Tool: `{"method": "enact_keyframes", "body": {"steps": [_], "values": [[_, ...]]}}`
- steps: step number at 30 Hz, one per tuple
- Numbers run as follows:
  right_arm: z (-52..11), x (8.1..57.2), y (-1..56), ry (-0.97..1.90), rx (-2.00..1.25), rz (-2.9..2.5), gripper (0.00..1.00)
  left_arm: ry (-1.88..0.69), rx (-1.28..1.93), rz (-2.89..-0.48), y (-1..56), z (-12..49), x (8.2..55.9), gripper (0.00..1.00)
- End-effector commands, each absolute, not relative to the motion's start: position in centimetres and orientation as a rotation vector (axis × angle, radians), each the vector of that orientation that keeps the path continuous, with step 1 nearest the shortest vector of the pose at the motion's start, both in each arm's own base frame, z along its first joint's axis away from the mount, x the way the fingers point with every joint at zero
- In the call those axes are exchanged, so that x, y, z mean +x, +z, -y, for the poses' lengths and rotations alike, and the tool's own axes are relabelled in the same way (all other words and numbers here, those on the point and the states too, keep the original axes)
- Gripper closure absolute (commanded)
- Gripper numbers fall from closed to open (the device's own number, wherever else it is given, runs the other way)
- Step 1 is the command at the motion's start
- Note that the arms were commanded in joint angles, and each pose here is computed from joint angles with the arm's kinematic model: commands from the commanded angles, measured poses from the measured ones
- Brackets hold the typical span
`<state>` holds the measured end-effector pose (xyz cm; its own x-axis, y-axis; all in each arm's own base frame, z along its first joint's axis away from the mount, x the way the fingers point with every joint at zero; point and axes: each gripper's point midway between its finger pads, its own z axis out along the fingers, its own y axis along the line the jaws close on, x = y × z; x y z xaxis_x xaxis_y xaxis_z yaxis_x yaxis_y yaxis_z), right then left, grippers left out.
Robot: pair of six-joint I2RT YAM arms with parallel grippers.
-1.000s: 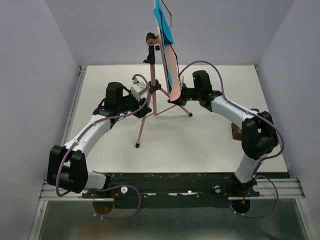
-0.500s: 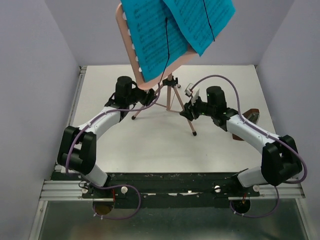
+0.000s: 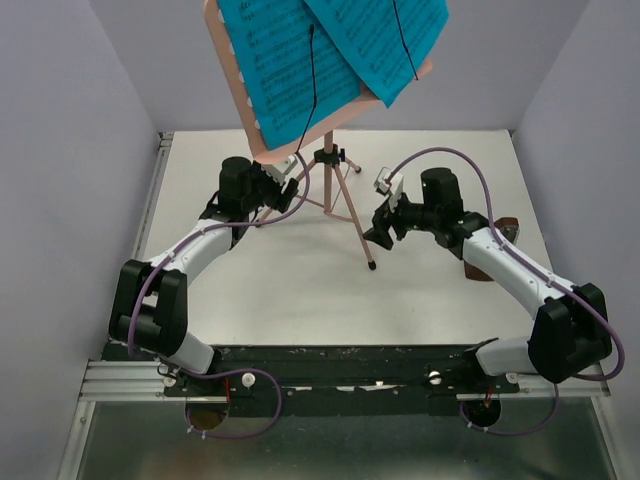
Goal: Pack up the instrument practice props
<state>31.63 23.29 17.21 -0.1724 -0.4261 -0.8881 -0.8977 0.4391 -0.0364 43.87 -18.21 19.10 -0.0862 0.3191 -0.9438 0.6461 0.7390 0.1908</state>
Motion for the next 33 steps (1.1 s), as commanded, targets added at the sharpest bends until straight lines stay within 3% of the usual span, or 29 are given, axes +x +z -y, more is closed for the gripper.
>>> {"method": "enact_keyframes", "body": {"steps": [1, 7, 13, 18, 26, 33], "values": [[-23.1, 34.0, 18.7, 0.557, -1.137, -1.732, 0.22, -0.284, 0.738, -1.671, 20.5, 16.9, 42.7, 0.22], [-21.0, 40.7, 18.6, 0.276, -0.952, -1.790, 0.31, -0.302, 0.743, -1.683, 20.4, 16.8, 41.6, 0.22], [-22.3, 42.3, 17.6, 0.311, -0.947, -1.807, 0.33, -0.341, 0.761, -1.692, 20.0, 17.3, 41.3, 0.26], [-23.6, 40.6, 15.8, 0.399, -0.991, -1.824, 0.34, -0.346, 0.787, -1.693, 19.4, 17.6, 41.5, 0.32], [-31.1, 33.1, 15.5, 0.534, -1.331, -1.551, 0.33, -0.202, 0.730, -1.716, 19.6, 15.2, 43.4, 0.30], [-30.4, 35.1, 16.7, 0.498, -1.246, -1.593, 0.31, -0.186, 0.739, -1.743, 18.8, 14.5, 42.4, 0.27]]}}
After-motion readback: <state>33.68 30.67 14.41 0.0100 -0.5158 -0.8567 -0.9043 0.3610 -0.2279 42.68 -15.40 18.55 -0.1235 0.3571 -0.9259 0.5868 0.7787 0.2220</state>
